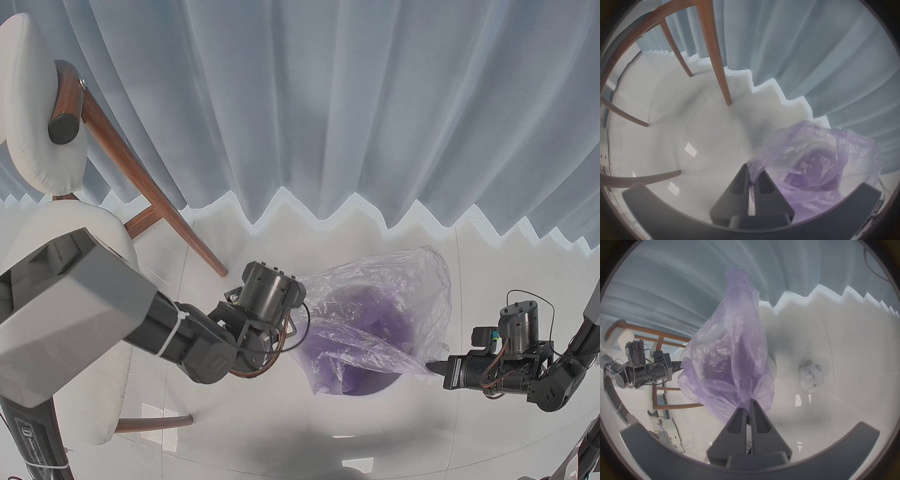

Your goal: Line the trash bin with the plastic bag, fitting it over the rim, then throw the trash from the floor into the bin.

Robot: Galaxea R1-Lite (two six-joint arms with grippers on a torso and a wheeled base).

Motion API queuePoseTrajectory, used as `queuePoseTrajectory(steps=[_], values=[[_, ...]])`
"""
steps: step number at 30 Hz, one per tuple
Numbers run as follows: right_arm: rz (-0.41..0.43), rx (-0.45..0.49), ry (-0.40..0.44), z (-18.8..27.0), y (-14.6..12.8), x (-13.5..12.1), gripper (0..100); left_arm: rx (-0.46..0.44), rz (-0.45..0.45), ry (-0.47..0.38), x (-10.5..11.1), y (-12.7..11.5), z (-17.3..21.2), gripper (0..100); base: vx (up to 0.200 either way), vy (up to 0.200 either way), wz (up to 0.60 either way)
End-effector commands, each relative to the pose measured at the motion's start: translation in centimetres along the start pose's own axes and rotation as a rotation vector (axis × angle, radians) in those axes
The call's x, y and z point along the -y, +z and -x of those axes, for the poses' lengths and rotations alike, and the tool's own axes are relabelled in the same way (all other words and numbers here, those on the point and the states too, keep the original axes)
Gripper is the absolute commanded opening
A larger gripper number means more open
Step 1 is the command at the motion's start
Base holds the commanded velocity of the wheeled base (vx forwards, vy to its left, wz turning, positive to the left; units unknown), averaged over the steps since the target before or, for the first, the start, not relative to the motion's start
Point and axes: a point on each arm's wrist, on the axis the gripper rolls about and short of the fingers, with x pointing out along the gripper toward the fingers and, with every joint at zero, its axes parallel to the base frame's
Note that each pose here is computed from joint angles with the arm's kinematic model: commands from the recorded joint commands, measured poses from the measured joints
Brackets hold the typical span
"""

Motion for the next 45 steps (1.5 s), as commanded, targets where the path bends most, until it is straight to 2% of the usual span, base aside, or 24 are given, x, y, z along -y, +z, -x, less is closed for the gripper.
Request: queuePoseTrajectory(steps=[1, 4, 11, 12, 13, 15, 17, 23, 25, 26, 27, 29, 35, 45], values=[[0.026, -0.111, -0.002, -0.9, -2.8, 0.0, 0, -0.048, -0.090, -0.015, -0.3, -3.4, 1.1, 0, 0.000, 0.000, 0.00], [0.049, -0.150, 0.016, -0.6, -4.0, -0.6, 0, -0.057, -0.112, -0.046, -0.3, -4.4, 2.2, 0, 0.000, 0.000, 0.00], [0.120, -0.129, 0.111, -0.5, -5.0, -2.6, 0, -0.043, -0.224, -0.128, -1.3, -4.6, 4.2, 0, 0.000, 0.000, 0.00], [0.134, -0.148, 0.123, -0.4, -5.5, -2.9, 0, -0.051, -0.277, -0.156, -2.1, -4.6, 4.6, 0, 0.000, 0.000, 0.00], [0.137, -0.152, 0.125, -0.3, -5.6, -3.0, 0, -0.054, -0.289, -0.161, -2.2, -4.6, 4.7, 0, 0.000, 0.000, 0.00], [0.152, -0.217, 0.118, -0.4, -7.0, -2.9, 0, -0.079, -0.398, -0.192, -4.1, -5.0, 4.8, 0, 0.000, 0.000, 0.00], [0.154, -0.241, 0.108, -0.6, -7.5, -2.6, 0, -0.072, -0.454, -0.203, -5.2, -5.2, 4.5, 0, 0.000, 0.000, 0.00], [0.150, -0.261, 0.093, -1.1, -8.5, -1.9, 0, -0.017, -0.603, -0.306, -8.0, -6.0, 4.1, 0, 0.000, 0.000, 0.00], [0.156, -0.284, 0.083, -1.2, -9.1, -1.4, 0, -0.009, -0.687, -0.345, -9.5, -6.4, 3.5, 0, 0.000, 0.000, 0.00], [0.157, -0.287, 0.082, -1.2, -9.2, -1.4, 0, -0.009, -0.692, -0.346, -9.6, -6.4, 3.5, 0, 0.000, 0.000, 0.00], [0.169, -0.295, 0.078, -1.5, -9.5, -1.2, 0, 0.011, -0.750, -0.365, -10.5, -6.5, 2.8, 0, 0.000, 0.000, 0.00], [0.180, -0.287, 0.077, -2.0, -9.7, -0.9, 0, 0.062, -0.797, -0.390, -10.9, -6.4, 2.1, 0, 0.000, 0.000, 0.00], [0.167, -0.253, 0.043, -2.7, -9.7, -0.1, 0, 0.103, -0.855, -0.469, -11.7, -7.1, 0.8, 0, 0.000, 0.000, 0.00], [0.094, -0.169, -0.107, -3.2, -8.3, 2.3, 0, 0.089, -0.880, -0.451, -12.1, -7.5, 0.5, 0, 0.000, 0.000, 0.00]])
